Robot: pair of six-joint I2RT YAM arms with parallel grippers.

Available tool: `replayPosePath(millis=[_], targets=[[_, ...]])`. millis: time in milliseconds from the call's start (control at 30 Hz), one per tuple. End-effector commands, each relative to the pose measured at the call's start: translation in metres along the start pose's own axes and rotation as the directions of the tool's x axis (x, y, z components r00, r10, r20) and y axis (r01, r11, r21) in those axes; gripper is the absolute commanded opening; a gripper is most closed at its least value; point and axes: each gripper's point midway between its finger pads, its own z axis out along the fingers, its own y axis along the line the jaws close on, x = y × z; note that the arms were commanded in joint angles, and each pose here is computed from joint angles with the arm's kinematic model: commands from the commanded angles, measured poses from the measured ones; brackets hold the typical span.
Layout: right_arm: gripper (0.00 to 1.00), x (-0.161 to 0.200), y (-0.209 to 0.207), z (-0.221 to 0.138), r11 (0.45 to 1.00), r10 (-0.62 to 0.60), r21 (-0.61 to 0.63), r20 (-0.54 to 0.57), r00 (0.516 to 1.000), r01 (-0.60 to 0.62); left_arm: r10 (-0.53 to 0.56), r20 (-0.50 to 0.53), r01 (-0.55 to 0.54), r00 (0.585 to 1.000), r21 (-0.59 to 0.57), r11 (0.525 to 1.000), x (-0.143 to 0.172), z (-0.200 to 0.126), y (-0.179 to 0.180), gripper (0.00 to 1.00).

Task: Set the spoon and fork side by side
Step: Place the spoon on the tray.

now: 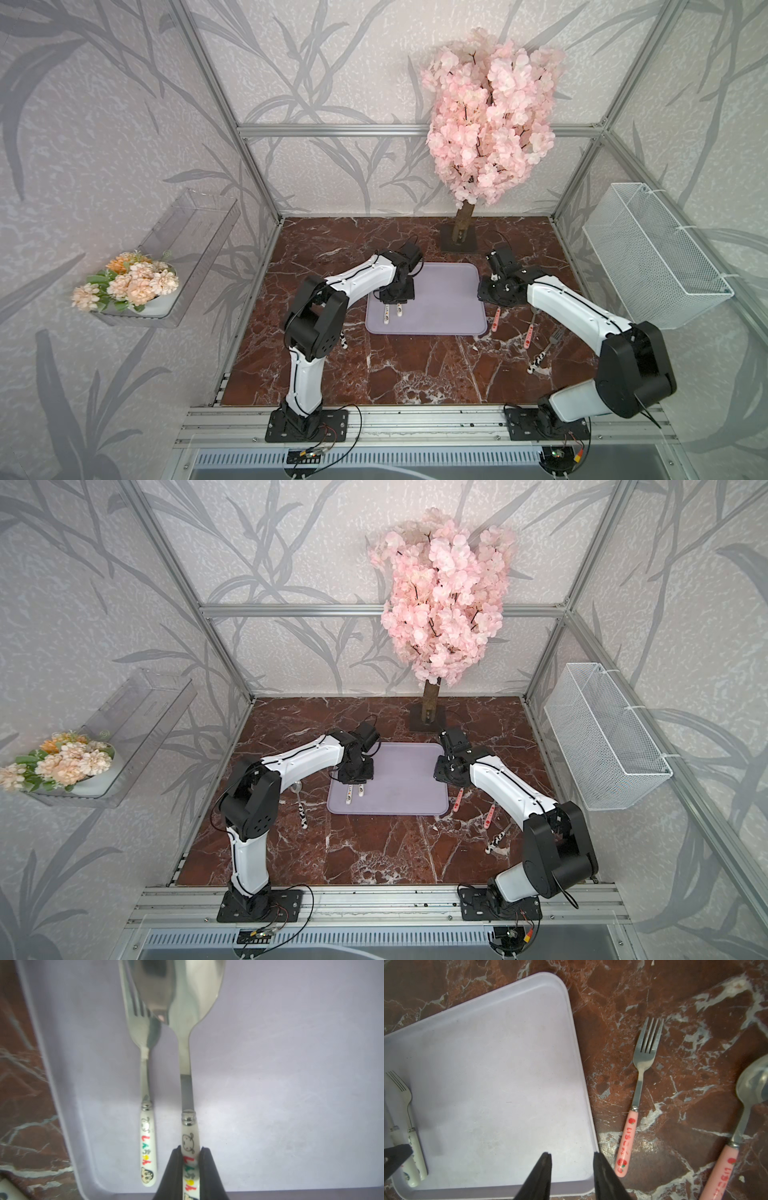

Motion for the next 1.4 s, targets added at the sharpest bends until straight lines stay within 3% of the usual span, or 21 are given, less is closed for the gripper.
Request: replayPosePath(millis=[0, 700, 1367], targets=[[0.37, 0.001, 0.001, -0.004, 1.000, -0.010, -0.016, 0.006, 1.000, 0.010, 0.008, -0.011, -0.007, 1.000, 0.015, 1.000, 0.004, 0.002, -0.009, 0.00], [0.37, 0.001, 0.001, -0.003, 1.000, -0.012, -0.019, 0.009, 1.000, 0.012, 0.039, -0.091, -0.046, 0.995, -0.073, 0.996, 0.025, 0.025, 0.010, 0.00], [0.37, 0.003, 0.002, -0.001, 0.999, -0.016, -0.030, 0.003, 1.000, 0.017, 0.036, -0.072, -0.042, 0.997, -0.081, 0.996, 0.008, 0.034, 0.003, 0.00]])
